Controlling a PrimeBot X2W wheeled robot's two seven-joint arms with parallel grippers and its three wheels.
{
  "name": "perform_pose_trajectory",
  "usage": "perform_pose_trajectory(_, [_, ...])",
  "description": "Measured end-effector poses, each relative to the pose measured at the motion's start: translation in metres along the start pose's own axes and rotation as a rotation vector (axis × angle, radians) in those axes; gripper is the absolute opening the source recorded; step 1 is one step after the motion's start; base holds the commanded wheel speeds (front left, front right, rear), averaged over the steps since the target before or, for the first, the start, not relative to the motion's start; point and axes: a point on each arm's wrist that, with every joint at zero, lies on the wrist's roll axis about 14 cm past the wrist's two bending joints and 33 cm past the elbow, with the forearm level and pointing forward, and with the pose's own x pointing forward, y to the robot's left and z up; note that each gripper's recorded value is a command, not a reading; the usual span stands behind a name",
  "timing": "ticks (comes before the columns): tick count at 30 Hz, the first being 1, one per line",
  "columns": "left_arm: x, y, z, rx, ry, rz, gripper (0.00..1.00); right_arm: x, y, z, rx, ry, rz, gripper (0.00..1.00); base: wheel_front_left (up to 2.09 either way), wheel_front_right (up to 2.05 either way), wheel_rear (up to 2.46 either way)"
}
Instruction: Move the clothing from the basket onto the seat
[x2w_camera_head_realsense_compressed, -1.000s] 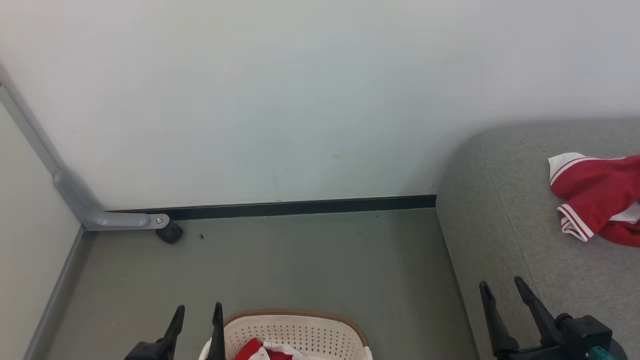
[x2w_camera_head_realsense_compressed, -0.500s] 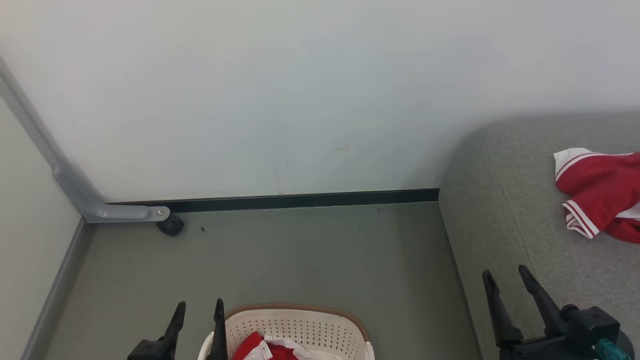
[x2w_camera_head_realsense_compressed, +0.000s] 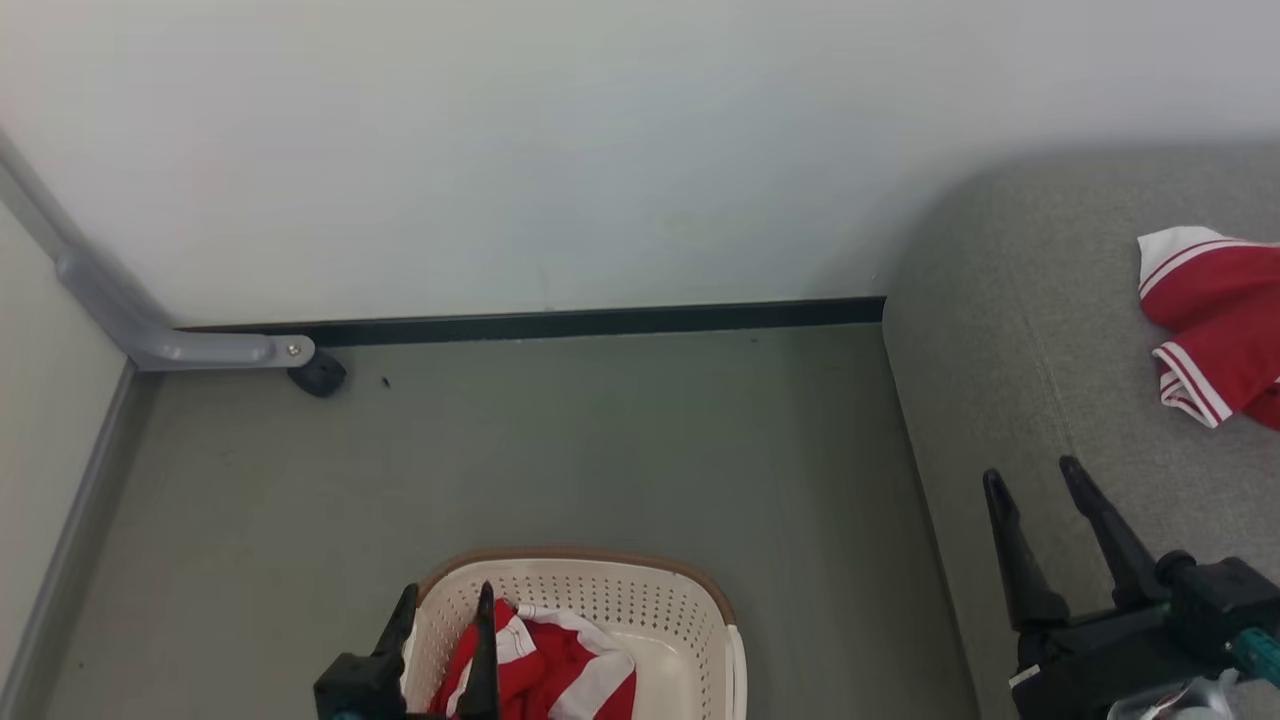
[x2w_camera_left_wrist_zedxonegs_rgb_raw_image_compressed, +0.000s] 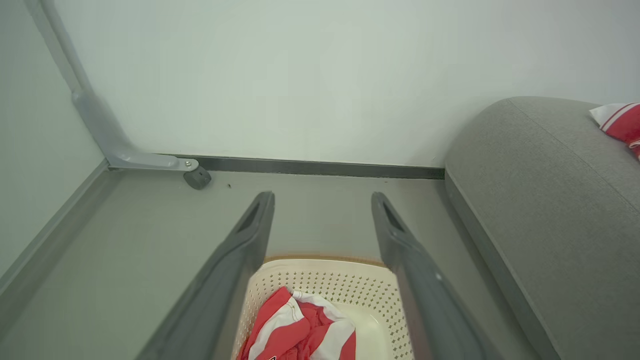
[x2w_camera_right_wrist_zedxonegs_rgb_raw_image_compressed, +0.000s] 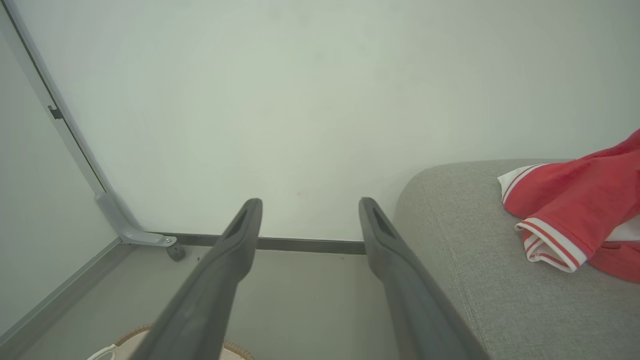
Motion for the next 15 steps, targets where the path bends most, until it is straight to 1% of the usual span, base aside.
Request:
perform_pose_trajectory(5, [0.018, -0.010, -0.024, 0.033, 0.089, -0.033, 1.00, 0.014, -0.009, 0.000, -0.014, 0.003, -0.004, 1.00, 0.00, 0.00, 0.00])
perform_pose_trajectory(15, [0.042, -0.008, -0.094, 0.076, 0.325, -0.051, 1.00, 0.041, -0.028, 0.003, -0.039, -0.016, -0.040, 1.00, 0.00, 0.00, 0.00])
